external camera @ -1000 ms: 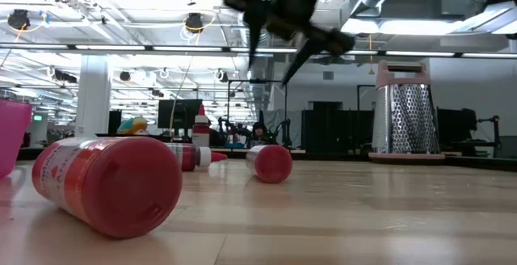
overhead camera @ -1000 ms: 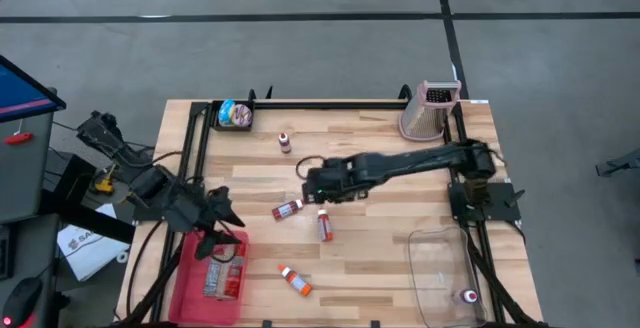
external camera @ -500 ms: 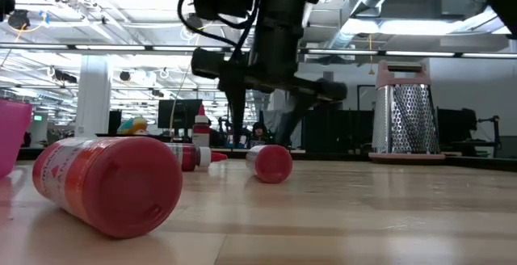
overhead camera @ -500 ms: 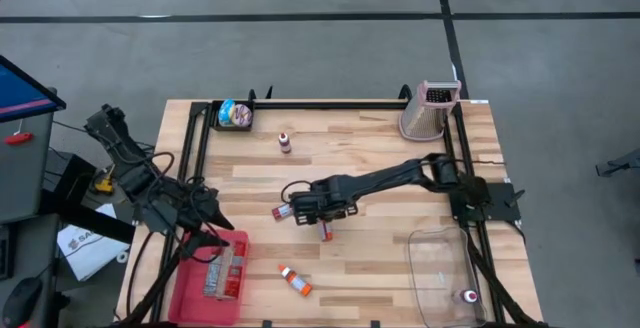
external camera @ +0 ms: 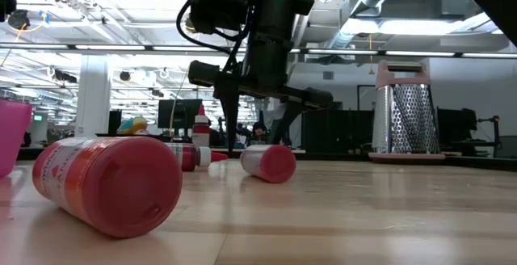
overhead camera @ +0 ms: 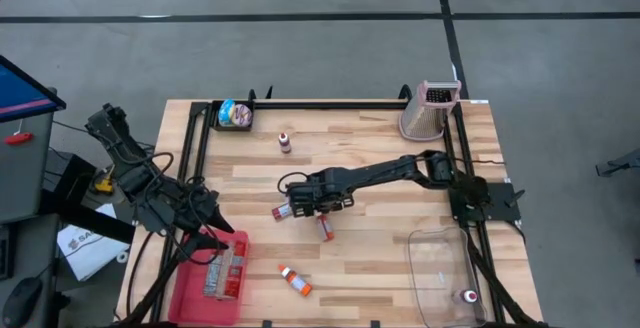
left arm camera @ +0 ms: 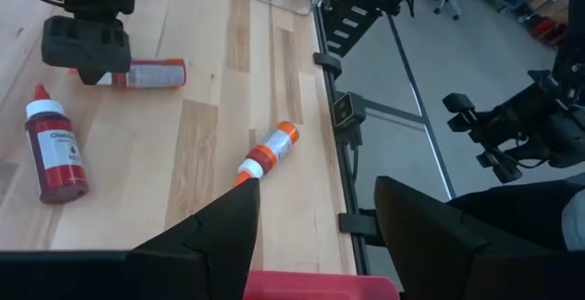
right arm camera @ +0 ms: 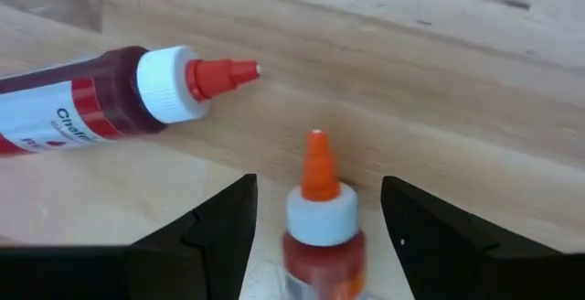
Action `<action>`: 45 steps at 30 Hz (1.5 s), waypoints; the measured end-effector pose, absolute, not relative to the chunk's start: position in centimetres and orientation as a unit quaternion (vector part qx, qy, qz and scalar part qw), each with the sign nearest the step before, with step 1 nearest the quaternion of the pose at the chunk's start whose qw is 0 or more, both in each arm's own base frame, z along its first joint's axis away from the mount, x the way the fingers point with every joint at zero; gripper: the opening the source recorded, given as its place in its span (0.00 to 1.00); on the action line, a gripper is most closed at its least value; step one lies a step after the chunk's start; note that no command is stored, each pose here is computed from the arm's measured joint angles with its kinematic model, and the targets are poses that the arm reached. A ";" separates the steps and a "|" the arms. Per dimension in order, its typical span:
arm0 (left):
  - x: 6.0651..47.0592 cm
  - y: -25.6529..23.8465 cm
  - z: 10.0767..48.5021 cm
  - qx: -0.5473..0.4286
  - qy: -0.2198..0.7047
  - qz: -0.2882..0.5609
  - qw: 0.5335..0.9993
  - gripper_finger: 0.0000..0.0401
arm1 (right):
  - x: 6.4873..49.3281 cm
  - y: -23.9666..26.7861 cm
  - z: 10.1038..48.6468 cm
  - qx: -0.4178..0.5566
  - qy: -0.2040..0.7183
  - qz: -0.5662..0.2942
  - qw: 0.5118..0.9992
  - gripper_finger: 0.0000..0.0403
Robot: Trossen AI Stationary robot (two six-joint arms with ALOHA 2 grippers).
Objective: Pick & Place Food Item
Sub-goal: Put the top orange food coloring bottle into the transparent bin
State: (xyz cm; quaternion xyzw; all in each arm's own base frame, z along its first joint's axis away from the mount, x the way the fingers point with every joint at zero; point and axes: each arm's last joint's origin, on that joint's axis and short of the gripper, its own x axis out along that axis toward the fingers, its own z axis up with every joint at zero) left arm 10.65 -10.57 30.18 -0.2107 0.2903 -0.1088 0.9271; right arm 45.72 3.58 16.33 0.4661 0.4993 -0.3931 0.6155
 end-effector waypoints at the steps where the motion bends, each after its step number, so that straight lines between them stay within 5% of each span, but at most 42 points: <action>1: 10.6 -10.6 30.2 -0.211 0.290 -0.109 0.927 0.53 | 45.7 3.5 16.3 0.466 0.500 -0.392 0.616 0.56; 18: 10.7 -10.6 30.3 -0.215 0.286 -0.110 0.928 0.53 | 45.8 4.2 14.7 0.442 0.527 -0.382 0.617 0.54; 32: 10.8 -10.6 30.4 -0.221 0.277 -0.108 0.929 0.53 | 45.8 4.4 15.1 0.428 0.528 -0.372 0.633 0.25; 38: 10.8 -10.6 30.5 -0.222 0.271 -0.103 0.931 0.53 | 43.9 5.9 21.2 0.396 0.479 -0.387 0.681 0.25; 45: 10.9 -10.5 30.6 -0.210 0.249 -0.080 0.942 0.53 | 35.1 13.4 29.5 0.374 0.377 -0.488 0.693 0.25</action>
